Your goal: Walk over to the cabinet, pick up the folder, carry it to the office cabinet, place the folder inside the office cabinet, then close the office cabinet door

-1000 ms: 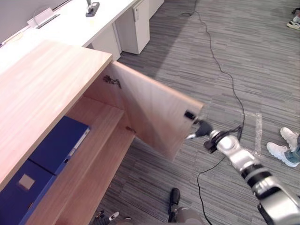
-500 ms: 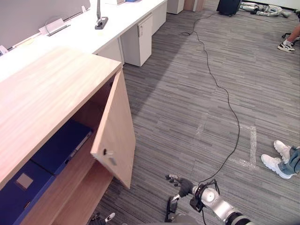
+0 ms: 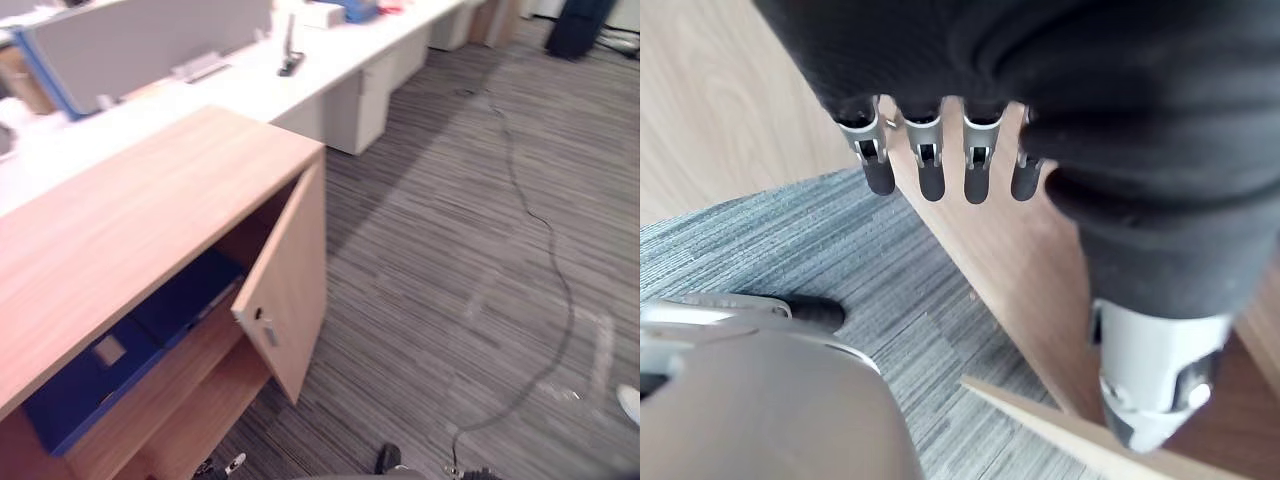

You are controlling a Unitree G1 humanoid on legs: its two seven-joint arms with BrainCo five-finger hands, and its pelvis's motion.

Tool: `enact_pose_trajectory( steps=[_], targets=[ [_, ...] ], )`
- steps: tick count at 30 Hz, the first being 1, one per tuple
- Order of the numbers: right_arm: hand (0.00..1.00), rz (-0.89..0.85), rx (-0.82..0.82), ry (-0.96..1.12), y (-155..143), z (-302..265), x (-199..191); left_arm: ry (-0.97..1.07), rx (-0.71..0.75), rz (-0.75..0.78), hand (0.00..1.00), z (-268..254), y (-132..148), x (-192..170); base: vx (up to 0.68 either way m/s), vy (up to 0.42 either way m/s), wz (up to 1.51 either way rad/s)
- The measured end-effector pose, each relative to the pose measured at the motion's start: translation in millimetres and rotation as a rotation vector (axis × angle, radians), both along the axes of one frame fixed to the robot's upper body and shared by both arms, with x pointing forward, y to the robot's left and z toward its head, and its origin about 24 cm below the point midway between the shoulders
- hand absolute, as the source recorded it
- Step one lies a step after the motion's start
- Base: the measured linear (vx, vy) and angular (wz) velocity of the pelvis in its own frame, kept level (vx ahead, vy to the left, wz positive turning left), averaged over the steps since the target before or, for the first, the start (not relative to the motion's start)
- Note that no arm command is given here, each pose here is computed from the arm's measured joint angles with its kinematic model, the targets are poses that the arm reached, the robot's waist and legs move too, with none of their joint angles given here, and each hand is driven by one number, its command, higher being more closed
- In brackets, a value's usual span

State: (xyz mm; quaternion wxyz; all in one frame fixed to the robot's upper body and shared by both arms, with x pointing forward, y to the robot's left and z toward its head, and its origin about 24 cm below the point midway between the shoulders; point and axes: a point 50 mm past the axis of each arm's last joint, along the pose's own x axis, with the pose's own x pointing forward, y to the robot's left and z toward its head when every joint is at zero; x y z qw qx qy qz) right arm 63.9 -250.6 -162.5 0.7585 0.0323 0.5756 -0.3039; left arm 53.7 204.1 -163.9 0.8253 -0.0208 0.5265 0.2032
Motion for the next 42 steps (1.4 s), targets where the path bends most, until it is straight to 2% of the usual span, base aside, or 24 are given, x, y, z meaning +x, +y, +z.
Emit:
enact_pose_trajectory(
  steps=[5, 7, 10, 18, 24, 32, 42],
  targets=[
    [0.0, 0.033, -0.001, -0.06, 10.5, 1.6, 11.8, 0.041, 0.004, 0.026, 0.0, -1.9, 0.3, -14.3, 0.0, 0.155, 1.06],
    [0.0, 0.067, 0.05, -0.076, 33.1, -2.0, 17.8, 0.069, 0.036, 0.055, 0.0, -0.6, 14.5, -25.0, 0.02, -0.01, 0.75],
    [0.0, 0.075, 0.11, -0.07, 51.6, -5.8, 19.2, 0.082, 0.062, 0.069, 0.0, 1.0, 26.6, -27.9, 0.03, -0.139, 0.92],
    [0.0, 0.159, 0.092, -0.076, 50.6, -4.0, 26.9, 0.066, 0.01, 0.26, 0.0, -1.2, 21.6, -35.6, 0.01, -0.166, 0.62],
    [0.0, 0.091, 0.115, -0.103, 56.7, -4.0, 30.4, -0.023, 0.026, 0.306, 0.0, 4.4, 29.0, -13.6, -0.03, 0.003, 0.87],
    [0.0, -0.088, 0.116, -0.089, 44.4, -6.3, 9.4, 0.031, 0.017, 0.319, 0.0, 1.6, 26.8, -26.8, -0.02, 0.064, 0.62],
    [0.0, -0.085, 0.119, -0.162, 49.9, -1.5, 27.7, 0.036, 0.01, 0.339, 0.0, 1.0, 27.3, -27.9, 0.05, 0.044, 0.37]
  ],
)
